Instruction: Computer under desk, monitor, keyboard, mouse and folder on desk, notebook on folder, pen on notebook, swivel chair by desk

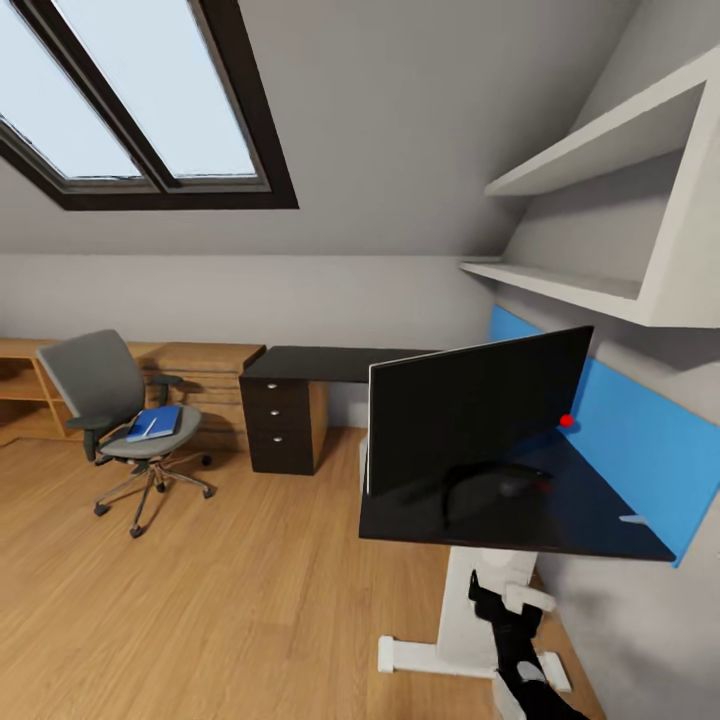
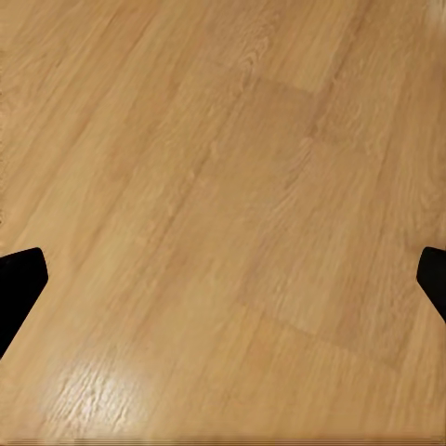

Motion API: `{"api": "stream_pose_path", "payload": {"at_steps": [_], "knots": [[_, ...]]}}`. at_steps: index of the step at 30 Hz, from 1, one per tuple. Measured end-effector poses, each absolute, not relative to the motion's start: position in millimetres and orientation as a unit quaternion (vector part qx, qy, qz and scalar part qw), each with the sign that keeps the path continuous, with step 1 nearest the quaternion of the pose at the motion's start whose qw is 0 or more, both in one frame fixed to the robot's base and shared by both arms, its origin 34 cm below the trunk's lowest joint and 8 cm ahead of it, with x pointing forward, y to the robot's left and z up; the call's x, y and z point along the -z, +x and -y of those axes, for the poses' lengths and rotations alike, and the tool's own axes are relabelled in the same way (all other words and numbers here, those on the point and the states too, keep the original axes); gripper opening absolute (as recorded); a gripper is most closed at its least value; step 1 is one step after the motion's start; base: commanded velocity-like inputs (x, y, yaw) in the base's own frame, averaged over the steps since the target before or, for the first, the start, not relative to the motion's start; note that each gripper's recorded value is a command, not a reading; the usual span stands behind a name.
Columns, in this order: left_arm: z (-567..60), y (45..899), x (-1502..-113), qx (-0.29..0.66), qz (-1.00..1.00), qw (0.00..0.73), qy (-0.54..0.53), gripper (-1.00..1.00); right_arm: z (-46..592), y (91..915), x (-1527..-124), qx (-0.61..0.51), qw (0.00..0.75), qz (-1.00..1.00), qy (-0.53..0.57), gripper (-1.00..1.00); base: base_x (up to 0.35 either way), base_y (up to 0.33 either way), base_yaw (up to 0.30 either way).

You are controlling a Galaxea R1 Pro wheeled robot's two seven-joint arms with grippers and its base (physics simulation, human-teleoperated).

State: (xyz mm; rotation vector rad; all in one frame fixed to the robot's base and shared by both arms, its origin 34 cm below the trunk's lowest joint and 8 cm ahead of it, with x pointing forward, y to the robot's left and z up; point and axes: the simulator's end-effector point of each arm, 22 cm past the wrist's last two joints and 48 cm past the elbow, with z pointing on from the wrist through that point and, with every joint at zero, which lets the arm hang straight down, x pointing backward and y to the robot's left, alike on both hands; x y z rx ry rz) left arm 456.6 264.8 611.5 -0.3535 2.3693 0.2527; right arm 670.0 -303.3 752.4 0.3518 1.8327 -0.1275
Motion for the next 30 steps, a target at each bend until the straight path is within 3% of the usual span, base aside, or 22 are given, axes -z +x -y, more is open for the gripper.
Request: {"api": "stream_pose_path", "payload": {"at_steps": [9,23,30], "knots": [[-264.1,454.5,-623.4,-0.098,-0.919,0.356,-0.136,1.00,339.8,717.0,-875.3,0.062,0.574,-0.798,0.176,1.00,0.000,0.000,0.000],[-259.4,456.2,-626.3,-0.095,-0.919,0.361,-0.128,1.00,354.7,687.5,-794.8,0.086,0.538,-0.828,0.132,1.00,0.049,-0.039,0.000],[-258.5,456.0,-626.2,-0.095,-0.919,0.360,-0.127,1.00,365.2,688.8,-805.0,0.092,0.580,-0.800,0.123,1.00,0.235,-0.193,0.000]]}}
